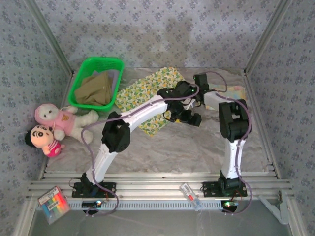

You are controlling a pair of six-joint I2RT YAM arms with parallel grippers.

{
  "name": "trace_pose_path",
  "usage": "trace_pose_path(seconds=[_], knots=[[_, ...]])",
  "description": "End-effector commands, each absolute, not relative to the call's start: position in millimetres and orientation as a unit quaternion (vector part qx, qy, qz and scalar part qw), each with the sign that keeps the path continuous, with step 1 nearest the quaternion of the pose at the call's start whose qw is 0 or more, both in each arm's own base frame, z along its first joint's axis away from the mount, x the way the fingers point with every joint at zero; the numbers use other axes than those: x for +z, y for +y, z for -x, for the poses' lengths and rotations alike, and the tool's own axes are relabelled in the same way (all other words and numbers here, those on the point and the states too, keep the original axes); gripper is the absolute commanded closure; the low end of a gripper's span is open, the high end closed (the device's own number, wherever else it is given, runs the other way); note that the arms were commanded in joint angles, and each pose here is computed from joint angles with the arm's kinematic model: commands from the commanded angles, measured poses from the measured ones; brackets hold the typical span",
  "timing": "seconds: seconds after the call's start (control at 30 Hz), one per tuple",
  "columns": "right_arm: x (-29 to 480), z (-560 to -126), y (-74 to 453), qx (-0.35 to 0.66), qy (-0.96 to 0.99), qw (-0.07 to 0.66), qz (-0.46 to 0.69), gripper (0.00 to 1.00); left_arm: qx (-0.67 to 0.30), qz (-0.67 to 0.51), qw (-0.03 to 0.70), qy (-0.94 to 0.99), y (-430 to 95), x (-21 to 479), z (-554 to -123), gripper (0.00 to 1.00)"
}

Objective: Fold and stack the skirts

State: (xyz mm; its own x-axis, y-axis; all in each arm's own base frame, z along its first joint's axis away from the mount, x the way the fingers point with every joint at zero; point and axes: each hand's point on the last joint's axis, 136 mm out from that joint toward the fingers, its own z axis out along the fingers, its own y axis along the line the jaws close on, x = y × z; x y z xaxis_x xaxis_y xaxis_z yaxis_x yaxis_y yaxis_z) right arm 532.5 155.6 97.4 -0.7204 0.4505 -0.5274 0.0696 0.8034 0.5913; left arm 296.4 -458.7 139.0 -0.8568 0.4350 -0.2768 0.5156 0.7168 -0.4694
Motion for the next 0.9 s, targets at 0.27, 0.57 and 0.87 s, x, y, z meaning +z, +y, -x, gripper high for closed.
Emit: trace_pose_path(seconds=[0.27, 0.57, 0.87], knots=[[112.7, -442.6, 223.1, 0.314, 0.876, 0.35, -0.11, 0.0, -0.197, 0.076, 0.206, 0.955, -213.5, 152.0, -467.6, 0.0], [83.3, -395.6, 355.8, 0.393, 0.885, 0.244, 0.047, 0.0, -0.175, 0.116, 0.215, 0.954, -176.7, 152.2, -496.5, 0.0], [25.9, -350.9, 319.1, 0.303, 0.942, 0.122, 0.081, 0.0, -0.181, 0.121, 0.188, 0.958, -178.3, 136.4, -491.3, 0.0]])
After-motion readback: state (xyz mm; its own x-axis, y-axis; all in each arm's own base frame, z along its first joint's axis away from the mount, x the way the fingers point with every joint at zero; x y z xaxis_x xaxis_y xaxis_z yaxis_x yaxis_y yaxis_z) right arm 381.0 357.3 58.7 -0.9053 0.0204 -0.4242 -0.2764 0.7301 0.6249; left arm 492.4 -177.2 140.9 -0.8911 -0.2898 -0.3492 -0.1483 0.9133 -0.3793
